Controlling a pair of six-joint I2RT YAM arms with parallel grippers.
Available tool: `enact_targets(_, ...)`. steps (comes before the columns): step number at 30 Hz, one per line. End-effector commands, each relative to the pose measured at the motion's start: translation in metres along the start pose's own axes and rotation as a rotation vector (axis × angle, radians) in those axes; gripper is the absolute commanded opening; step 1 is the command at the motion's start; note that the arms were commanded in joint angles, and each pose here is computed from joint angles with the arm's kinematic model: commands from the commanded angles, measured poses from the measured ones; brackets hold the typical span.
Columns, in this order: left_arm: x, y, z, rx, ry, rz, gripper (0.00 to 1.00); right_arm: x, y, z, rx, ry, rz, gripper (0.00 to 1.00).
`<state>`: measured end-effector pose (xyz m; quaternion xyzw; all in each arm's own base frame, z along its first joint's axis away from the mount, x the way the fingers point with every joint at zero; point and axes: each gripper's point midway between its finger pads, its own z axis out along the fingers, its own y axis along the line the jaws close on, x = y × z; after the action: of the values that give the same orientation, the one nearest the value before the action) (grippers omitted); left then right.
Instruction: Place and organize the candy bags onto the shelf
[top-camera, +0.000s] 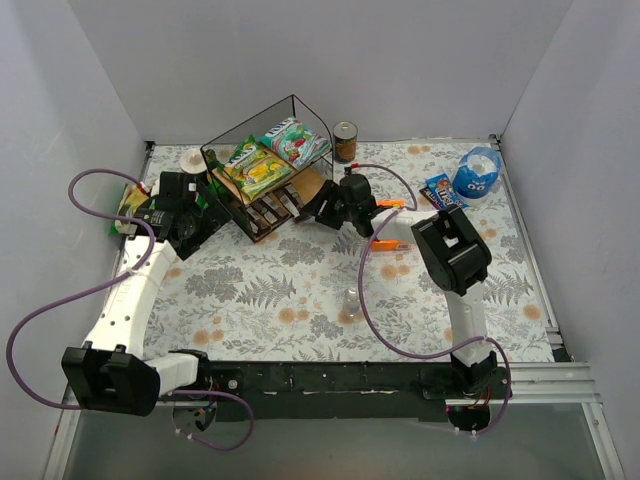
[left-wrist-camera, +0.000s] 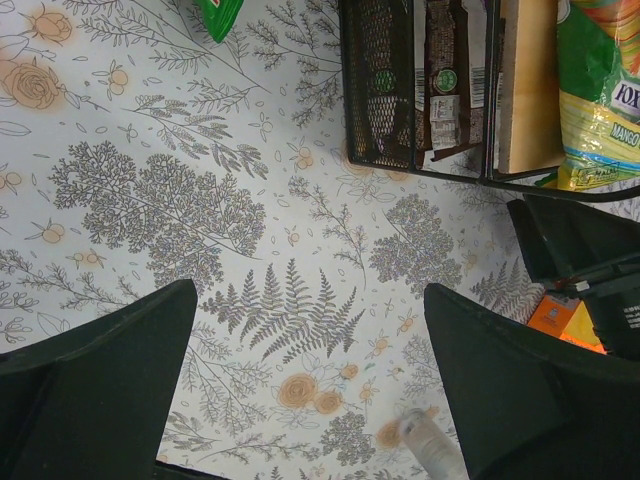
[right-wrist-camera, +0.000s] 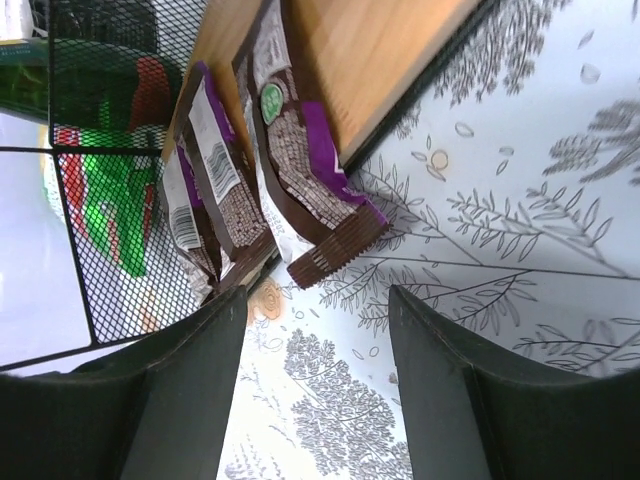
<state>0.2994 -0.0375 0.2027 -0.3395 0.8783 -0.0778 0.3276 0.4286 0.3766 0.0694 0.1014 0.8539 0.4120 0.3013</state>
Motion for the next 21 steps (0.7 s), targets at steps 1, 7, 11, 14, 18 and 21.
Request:
enact_targets(1, -0.007, -0.001, -0.012, 0.020, -0.037, -0.006, 0.98, 0.008, 0.013, 0.007, -0.054, 0.030, 0.148, 0.65)
enact_targets(7, -0.008, -0.003, -0.012, 0.026, -0.039, -0.009, 0.98, 0.009, -0.004, 0.015, 0.016, 0.014, 0.216, 0.58)
enact_targets(11, -0.007, -0.002, -0.011, 0.022, -0.037, -0.007, 0.98, 0.008, -0.018, 0.024, 0.053, -0.009, 0.223, 0.50)
enact_targets(14, -0.007, -0.002, -0.011, 0.021, -0.036, -0.006, 0.98, 0.006, -0.022, 0.031, 0.060, -0.023, 0.233, 0.46)
enact_targets(18, -0.006, -0.001, -0.010, 0.014, -0.032, -0.003, 0.98, 0.001, -0.022, 0.036, 0.054, -0.049, 0.234, 0.43)
enact_targets(21, -0.005, 0.000, -0.010, 0.012, -0.030, -0.004, 0.98, -0.004, -0.021, 0.039, 0.043, -0.074, 0.227, 0.42)
